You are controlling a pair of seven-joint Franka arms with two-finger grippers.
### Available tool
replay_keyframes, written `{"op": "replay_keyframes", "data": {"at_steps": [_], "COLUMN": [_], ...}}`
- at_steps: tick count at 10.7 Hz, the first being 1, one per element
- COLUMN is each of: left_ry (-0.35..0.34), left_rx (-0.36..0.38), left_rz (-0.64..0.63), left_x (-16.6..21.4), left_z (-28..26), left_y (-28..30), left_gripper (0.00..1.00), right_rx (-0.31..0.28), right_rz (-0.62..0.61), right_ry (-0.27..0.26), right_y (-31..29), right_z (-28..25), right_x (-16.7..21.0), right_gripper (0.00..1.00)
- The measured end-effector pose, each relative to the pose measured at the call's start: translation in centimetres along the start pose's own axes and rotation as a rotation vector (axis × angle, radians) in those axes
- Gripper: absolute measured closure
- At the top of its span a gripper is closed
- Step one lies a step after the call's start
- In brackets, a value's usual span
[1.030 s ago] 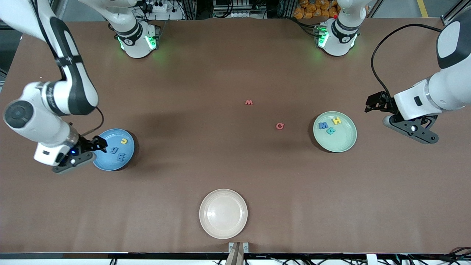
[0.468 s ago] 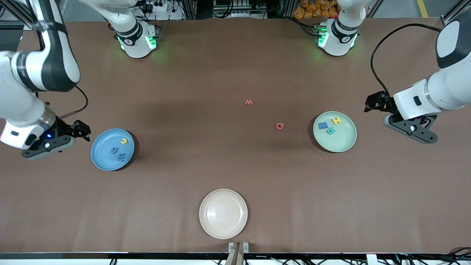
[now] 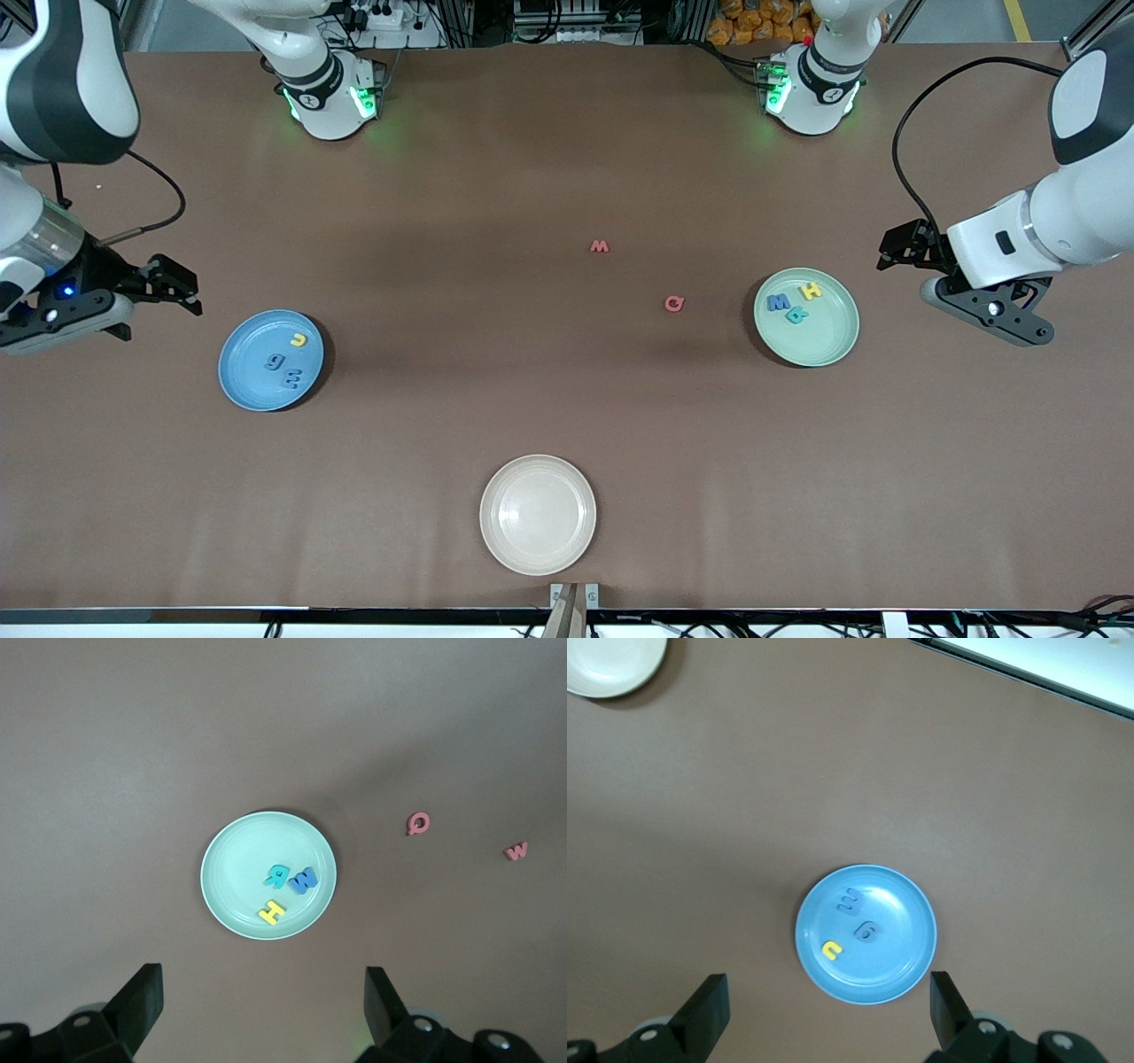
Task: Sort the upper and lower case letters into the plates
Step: 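Withdraw the right gripper up from the blue plate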
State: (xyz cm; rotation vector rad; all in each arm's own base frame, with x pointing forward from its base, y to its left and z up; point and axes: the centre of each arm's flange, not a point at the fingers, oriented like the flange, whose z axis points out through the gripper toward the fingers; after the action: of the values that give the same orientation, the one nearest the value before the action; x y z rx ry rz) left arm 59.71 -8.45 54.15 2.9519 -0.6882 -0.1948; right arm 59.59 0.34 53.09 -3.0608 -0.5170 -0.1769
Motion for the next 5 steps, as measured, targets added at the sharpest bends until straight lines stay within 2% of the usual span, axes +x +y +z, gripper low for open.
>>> {"op": "replay_keyframes", "data": {"at_steps": [5], "left_ry": [0.000], "left_rx": [0.000], "left_rz": [-0.001], "left_x": [0.0], "left_z": [0.0], "left_y": [0.0], "left_gripper": [0.00], "right_rx": [0.032], "right_rz": [0.070], "right_ry": [-0.040], "right_y": [-12.8], "right_z": [-0.1], "right_x": [2.6], "right_gripper": [0.00]}}
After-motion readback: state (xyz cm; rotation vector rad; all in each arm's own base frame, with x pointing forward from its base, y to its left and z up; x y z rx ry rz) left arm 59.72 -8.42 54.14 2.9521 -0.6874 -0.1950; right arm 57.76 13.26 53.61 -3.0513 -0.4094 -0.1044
